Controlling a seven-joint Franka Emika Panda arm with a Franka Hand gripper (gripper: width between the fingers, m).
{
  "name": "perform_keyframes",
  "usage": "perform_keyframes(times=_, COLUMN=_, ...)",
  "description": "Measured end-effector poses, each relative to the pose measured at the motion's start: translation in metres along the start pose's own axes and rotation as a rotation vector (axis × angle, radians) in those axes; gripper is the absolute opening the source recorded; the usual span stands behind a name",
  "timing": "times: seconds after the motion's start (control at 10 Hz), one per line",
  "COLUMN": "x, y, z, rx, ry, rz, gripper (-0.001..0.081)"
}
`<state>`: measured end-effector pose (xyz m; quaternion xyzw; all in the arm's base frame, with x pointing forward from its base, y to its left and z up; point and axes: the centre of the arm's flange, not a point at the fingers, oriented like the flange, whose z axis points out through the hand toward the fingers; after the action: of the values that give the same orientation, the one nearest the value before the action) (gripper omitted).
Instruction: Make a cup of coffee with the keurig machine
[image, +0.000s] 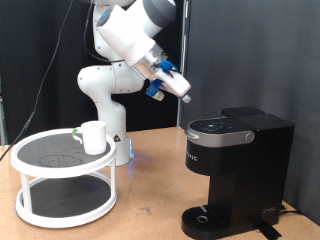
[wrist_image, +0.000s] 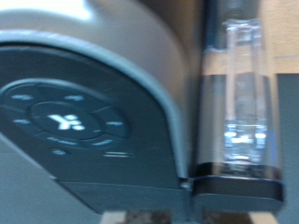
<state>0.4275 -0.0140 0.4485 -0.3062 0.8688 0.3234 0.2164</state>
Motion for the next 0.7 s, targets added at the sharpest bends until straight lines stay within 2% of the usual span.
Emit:
perform_keyframes(times=0.2, x=0.015, y=0.012, z=-0.013, rx=0.017, ry=-0.010, rz=-0.020, gripper=0.0000)
perform_keyframes(times=0.4, x=0.017, y=0.010, z=-0.012, rx=0.005, ry=-0.021, rz=-0.002, gripper=0.0000)
perform_keyframes(times=0.6, x=0.029, y=0.012, z=-0.022, rx=-0.012, ry=-0.050, rz=0.090, gripper=0.0000)
perform_keyframes(times=0.7, x=0.038, y=0.014, z=-0.031, rx=0.003, ry=-0.048, rz=0.137, gripper=0.0000)
